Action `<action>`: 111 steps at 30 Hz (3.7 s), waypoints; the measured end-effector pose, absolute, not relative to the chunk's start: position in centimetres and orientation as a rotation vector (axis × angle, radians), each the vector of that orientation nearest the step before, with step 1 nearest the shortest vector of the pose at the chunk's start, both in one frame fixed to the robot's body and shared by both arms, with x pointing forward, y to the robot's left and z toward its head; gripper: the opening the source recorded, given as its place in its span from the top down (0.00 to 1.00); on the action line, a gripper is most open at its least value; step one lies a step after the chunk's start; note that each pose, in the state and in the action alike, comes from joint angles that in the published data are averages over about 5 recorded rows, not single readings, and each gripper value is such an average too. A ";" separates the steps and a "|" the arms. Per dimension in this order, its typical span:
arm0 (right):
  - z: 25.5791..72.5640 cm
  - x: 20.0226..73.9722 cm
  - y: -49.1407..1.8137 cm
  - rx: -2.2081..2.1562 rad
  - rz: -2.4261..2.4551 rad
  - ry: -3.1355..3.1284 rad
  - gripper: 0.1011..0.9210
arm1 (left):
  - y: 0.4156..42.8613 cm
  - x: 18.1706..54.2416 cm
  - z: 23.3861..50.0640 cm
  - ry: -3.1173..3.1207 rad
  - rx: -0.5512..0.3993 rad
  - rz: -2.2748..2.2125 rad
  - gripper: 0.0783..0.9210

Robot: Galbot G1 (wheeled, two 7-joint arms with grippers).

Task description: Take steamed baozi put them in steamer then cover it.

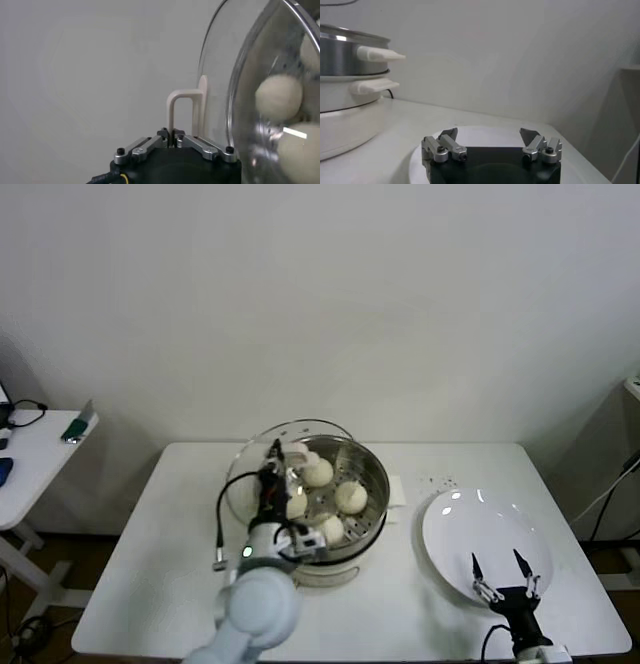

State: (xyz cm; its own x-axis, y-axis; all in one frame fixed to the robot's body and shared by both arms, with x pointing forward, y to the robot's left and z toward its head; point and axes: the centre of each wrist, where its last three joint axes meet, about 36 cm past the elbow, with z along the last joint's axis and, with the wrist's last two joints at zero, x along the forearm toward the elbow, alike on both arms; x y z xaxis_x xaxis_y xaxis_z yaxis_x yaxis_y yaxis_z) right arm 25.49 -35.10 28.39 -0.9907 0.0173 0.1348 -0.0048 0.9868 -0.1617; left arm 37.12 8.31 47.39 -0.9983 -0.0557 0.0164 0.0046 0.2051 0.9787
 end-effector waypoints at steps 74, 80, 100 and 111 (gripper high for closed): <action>28.7 26.6 -35.1 -0.057 0.182 -3.044 0.12 | 7.5 33.4 45.5 -2.503 -0.117 -1.992 0.13; 29.0 26.8 -34.8 -0.079 0.132 -3.064 0.12 | 12.4 32.9 45.5 -2.746 -0.142 -1.691 0.12; 27.6 26.4 -34.7 -0.089 0.057 -3.095 0.12 | 30.8 31.8 38.0 -3.094 -0.035 -0.478 0.12; 26.9 26.1 -35.0 -0.087 0.045 -3.097 0.12 | 32.3 30.4 33.0 -3.098 0.000 -0.279 0.12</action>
